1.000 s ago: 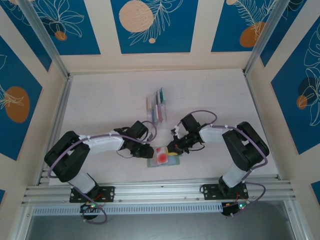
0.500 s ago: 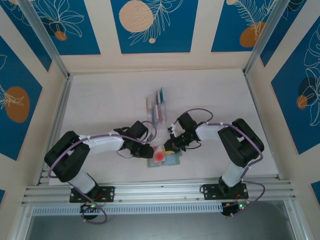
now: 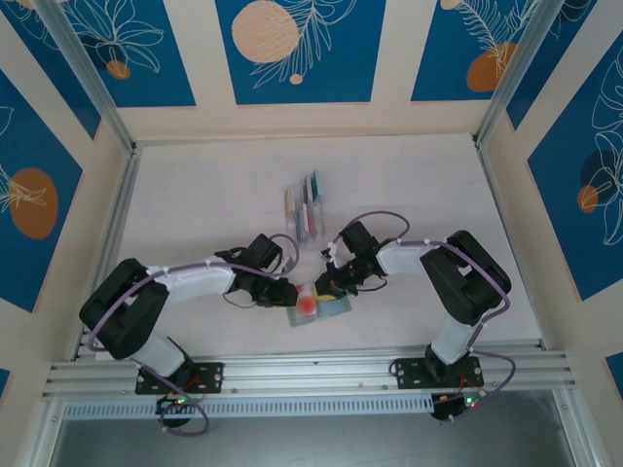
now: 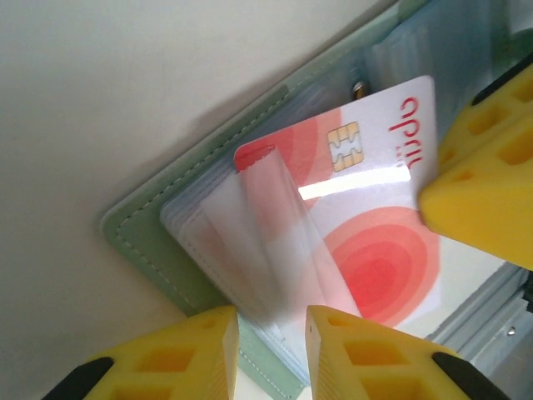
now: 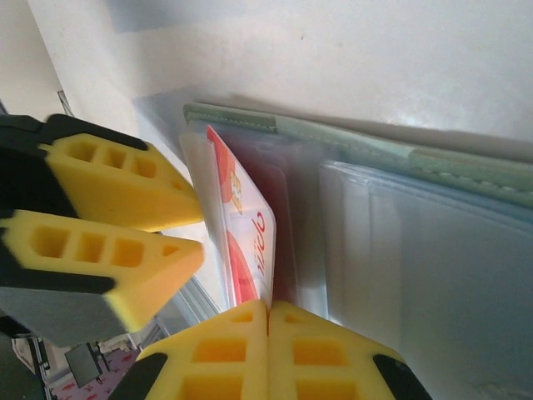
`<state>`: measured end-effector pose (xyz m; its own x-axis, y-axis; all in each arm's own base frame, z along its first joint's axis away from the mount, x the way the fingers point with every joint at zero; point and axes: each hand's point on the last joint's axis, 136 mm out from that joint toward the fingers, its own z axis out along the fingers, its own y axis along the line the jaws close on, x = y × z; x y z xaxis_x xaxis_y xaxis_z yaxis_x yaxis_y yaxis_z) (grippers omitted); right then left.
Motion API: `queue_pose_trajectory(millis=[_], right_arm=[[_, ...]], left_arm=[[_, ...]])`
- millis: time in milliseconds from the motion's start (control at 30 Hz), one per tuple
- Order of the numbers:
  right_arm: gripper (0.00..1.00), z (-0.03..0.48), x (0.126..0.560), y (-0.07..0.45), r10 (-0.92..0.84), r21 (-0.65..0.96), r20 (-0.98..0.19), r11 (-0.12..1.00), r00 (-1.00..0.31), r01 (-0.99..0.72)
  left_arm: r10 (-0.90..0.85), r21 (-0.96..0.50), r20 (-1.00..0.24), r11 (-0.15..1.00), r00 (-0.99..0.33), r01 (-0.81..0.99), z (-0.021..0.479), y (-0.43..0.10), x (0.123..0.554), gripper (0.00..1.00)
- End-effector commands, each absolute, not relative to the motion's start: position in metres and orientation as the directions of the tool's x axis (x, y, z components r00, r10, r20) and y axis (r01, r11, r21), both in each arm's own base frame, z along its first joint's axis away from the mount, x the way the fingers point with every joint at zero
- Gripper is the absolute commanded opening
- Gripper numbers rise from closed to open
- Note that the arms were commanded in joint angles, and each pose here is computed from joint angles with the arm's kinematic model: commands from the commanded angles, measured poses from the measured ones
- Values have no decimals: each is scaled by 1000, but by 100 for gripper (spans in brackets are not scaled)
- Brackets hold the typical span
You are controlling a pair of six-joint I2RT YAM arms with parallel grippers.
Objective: Put the credit cards into the card holder
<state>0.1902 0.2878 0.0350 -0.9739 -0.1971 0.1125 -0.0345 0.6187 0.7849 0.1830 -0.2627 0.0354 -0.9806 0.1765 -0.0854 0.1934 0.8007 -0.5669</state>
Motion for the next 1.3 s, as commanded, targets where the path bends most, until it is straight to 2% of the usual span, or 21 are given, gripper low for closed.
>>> queue_pose_trajectory(millis=[0,367,667,1267], right_arm=[[0,24,178,281,-200,757,155,653,-968,-14],[0,31,178,276,-203,755,144,655,-969,-25],[0,32,174,270,-212,750,156,661,-965,-24],[0,38,175,291,-258,767,145,639,-955,-56]], left_arm=[[168,-601,-102,775,-981,195,47,-261,183,27],[161,-590,-54,791,-986,161,17,-259,179,17],[160,-569,-33,809,-987,150,1,-255,177,16],[150,-583,-41,800,-988,145,3,-258,179,16]])
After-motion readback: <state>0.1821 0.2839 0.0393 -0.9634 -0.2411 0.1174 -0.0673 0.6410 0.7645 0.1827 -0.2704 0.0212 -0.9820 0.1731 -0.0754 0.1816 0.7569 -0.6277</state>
